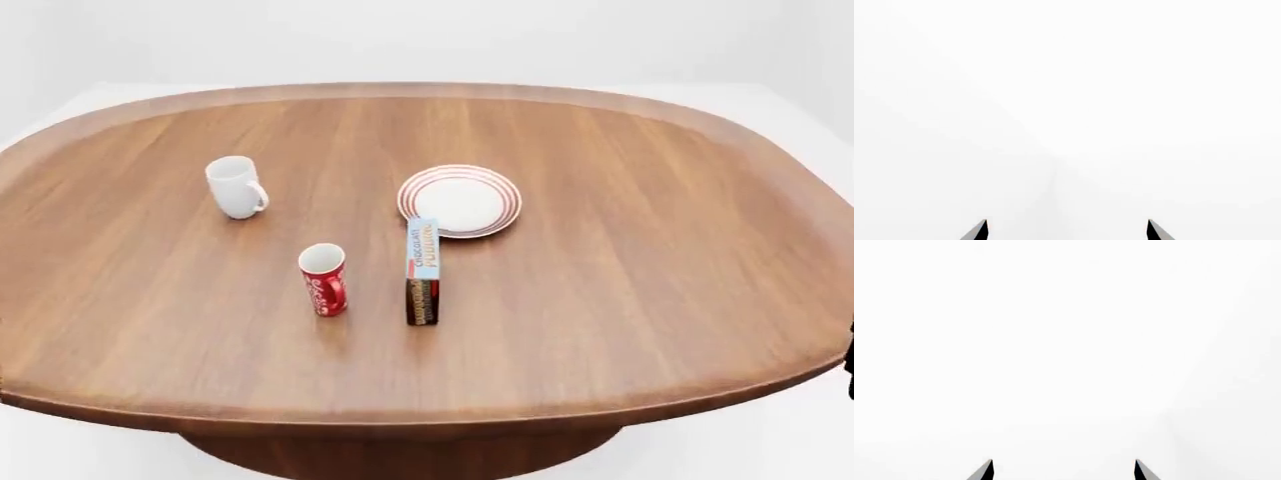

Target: Pick up the white mug and put it on the plate, and put the chocolate pudding to the right of the plate.

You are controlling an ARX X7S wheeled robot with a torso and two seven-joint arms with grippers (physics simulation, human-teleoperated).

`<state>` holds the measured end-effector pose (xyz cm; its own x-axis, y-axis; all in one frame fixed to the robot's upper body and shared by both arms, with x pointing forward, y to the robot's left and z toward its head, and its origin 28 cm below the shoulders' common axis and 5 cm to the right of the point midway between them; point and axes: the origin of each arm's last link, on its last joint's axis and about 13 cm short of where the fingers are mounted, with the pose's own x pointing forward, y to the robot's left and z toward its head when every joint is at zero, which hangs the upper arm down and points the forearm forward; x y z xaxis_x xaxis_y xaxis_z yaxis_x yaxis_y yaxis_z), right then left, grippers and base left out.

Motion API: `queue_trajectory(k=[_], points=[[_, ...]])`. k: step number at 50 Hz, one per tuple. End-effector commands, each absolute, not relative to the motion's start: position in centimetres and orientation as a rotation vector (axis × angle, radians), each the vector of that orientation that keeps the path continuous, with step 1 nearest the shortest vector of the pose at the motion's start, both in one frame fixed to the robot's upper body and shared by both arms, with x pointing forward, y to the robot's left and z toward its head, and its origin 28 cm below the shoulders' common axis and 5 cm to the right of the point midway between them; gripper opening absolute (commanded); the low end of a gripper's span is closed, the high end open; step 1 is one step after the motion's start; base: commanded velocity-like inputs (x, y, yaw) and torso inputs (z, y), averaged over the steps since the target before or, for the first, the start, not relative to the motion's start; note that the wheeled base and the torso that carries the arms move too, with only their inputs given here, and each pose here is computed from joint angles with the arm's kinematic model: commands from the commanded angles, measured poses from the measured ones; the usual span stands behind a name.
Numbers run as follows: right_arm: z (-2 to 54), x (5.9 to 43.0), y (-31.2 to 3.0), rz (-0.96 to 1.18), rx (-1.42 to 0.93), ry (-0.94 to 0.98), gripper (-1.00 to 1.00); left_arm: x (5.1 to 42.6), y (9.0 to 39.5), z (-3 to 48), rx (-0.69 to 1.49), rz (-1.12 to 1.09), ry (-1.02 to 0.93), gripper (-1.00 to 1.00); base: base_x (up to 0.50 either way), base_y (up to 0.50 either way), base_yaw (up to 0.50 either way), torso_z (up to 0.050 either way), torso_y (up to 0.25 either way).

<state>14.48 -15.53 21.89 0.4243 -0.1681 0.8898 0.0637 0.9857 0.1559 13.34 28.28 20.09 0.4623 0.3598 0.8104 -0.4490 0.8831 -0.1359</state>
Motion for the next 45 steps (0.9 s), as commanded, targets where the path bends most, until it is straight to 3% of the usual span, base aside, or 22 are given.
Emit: queue_trajectory(k=[1,18,45], points=[[22.3,13.6,-15.1,-0.094,0.055,-1.182,1.00,12.3,28.4,20.8,0.123,0.557,-1.014,1.00,0.50,-0.21,0.00,0.000,0.000],[21.8,13.9,-14.1,0.014,0.023,-1.107,1.00,12.6,28.4,20.4,0.123,0.552,-0.993,1.00,0.50,-0.18,0.00,0.000,0.000],[21.5,13.9,-13.8,0.053,-0.001,-1.110,1.00,12.8,28.3,20.2,0.121,0.548,-0.981,1.00,0.50,0.00,0.00,0.000,0.001]])
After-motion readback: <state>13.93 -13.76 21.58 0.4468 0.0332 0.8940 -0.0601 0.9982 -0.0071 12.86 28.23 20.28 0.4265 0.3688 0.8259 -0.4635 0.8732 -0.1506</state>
